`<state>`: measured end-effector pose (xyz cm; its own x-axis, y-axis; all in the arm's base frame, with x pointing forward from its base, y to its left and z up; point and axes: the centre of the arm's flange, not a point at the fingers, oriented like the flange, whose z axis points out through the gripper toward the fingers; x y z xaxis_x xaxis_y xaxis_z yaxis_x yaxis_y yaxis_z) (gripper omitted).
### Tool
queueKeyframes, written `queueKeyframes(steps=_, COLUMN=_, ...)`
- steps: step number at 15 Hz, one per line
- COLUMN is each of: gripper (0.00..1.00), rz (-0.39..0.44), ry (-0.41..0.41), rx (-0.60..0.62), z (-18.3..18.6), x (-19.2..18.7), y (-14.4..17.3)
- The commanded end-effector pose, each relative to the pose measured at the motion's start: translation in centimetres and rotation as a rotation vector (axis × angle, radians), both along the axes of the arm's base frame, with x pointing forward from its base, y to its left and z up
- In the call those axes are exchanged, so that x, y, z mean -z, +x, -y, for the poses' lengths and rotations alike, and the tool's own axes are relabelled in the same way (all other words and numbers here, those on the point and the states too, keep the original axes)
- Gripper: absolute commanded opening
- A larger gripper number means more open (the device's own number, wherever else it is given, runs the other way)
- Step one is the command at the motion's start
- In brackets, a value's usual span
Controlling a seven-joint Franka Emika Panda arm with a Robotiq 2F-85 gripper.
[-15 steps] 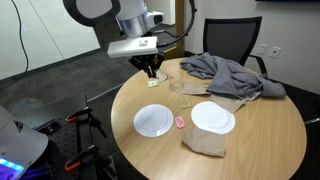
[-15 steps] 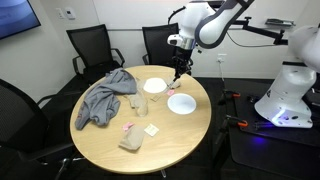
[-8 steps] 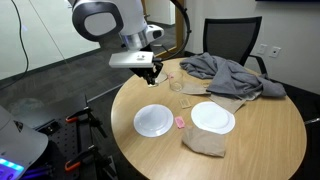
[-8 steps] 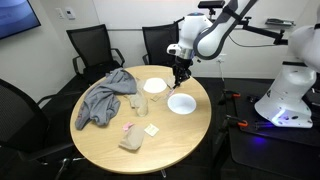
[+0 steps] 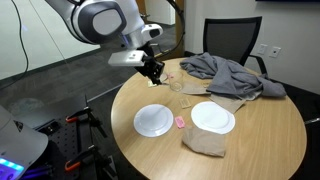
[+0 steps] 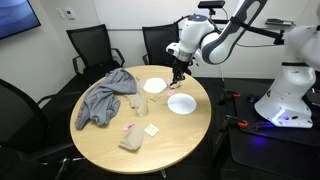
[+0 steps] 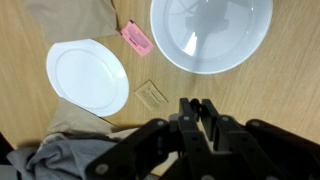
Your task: Pick the marker from the cup and put it on the table
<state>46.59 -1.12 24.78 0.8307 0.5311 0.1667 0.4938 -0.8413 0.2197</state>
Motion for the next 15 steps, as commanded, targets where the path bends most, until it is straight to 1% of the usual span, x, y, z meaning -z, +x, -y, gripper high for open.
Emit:
queueKeyframes(steps=1, gripper=0.04, rz=0.033, ry=-0.059, rx=0.094, z=-3.1, x=-0.1, y=-1.0)
queueKeyframes(steps=3, gripper=0.04, rz=0.048, ry=-0.068, rx=0.111, z=-4.1, x=-0.2, y=-1.0)
queueKeyframes(steps=5, gripper=0.04, rz=0.054, ry=-0.075, rx=0.121, z=-6.0, x=-0.2, y=-1.2)
queueKeyframes(steps=8, gripper=0.04, rz=0.055, ry=-0.118, rx=0.138, z=-8.6, x=0.0, y=-1.7)
queueKeyframes(steps=10, gripper=0.04, rz=0.041, ry=-0.138, rx=0.145, z=-10.1, x=0.0, y=-1.9)
queueKeyframes(steps=11, gripper=0.16, rz=0.043, ry=-0.108, rx=0.13, z=-8.7, x=0.6, y=-1.3)
queueKeyframes(steps=13, gripper=0.16, rz=0.036, ry=-0.118, rx=0.13, z=-9.8, x=0.7, y=-1.6)
queueKeyframes(steps=15, gripper=0.16, rz=0.034, ry=-0.121, rx=0.129, z=-9.9, x=0.7, y=-1.6)
